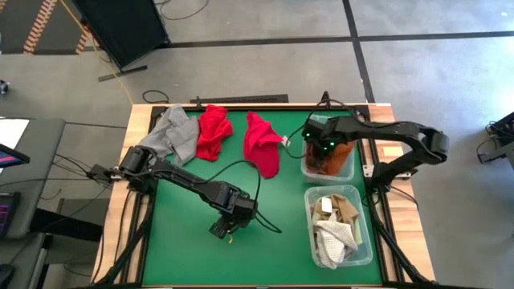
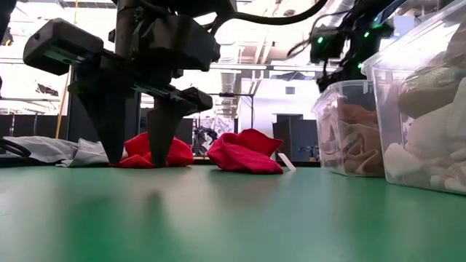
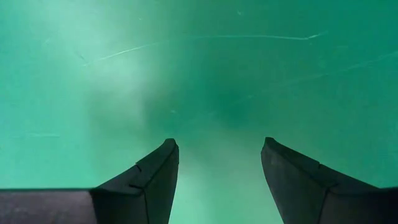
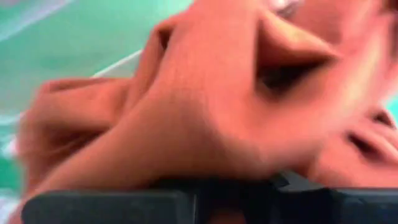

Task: Sort towels by color in basket
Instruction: Put the orange towel into the top transparent bin, then put the right red towel into the top transparent bin

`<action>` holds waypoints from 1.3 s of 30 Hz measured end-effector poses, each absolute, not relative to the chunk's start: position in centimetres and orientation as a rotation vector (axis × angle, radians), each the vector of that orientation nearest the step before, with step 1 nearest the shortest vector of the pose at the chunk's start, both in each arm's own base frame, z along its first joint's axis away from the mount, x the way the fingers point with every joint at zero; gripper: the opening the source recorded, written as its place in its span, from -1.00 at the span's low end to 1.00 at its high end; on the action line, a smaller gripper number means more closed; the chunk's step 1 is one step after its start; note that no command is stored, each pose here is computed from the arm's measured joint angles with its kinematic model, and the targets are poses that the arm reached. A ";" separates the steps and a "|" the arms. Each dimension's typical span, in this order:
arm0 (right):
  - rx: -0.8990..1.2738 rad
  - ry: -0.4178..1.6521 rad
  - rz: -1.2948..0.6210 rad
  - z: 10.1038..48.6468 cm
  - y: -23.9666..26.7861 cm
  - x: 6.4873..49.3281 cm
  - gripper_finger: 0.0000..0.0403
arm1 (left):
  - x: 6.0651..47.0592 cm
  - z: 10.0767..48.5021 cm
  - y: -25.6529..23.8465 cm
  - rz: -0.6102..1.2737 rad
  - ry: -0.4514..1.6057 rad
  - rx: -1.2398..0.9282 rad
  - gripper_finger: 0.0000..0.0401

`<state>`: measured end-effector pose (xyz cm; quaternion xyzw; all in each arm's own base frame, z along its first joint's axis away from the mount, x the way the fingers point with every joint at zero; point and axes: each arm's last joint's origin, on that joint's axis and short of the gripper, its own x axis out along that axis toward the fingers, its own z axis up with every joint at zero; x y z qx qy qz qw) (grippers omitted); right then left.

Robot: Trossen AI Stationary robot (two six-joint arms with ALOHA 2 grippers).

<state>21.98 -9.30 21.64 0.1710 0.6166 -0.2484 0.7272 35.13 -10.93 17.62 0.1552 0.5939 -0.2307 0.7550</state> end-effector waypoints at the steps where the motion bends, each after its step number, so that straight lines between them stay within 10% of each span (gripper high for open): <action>1: 0.382 1.350 -0.553 22.2 -9.1 21.6 -0.50 | 35.1 17.6 -10.9 -0.496 1.296 0.340 0.08; 16: 0.360 1.060 -0.532 28.1 -6.3 17.5 -0.50 | 34.9 18.2 -10.9 -0.339 1.292 0.399 0.08; 39: 0.178 0.575 -0.122 32.6 0.6 19.4 -0.23 | 28.4 30.2 -8.3 0.114 1.025 0.556 0.08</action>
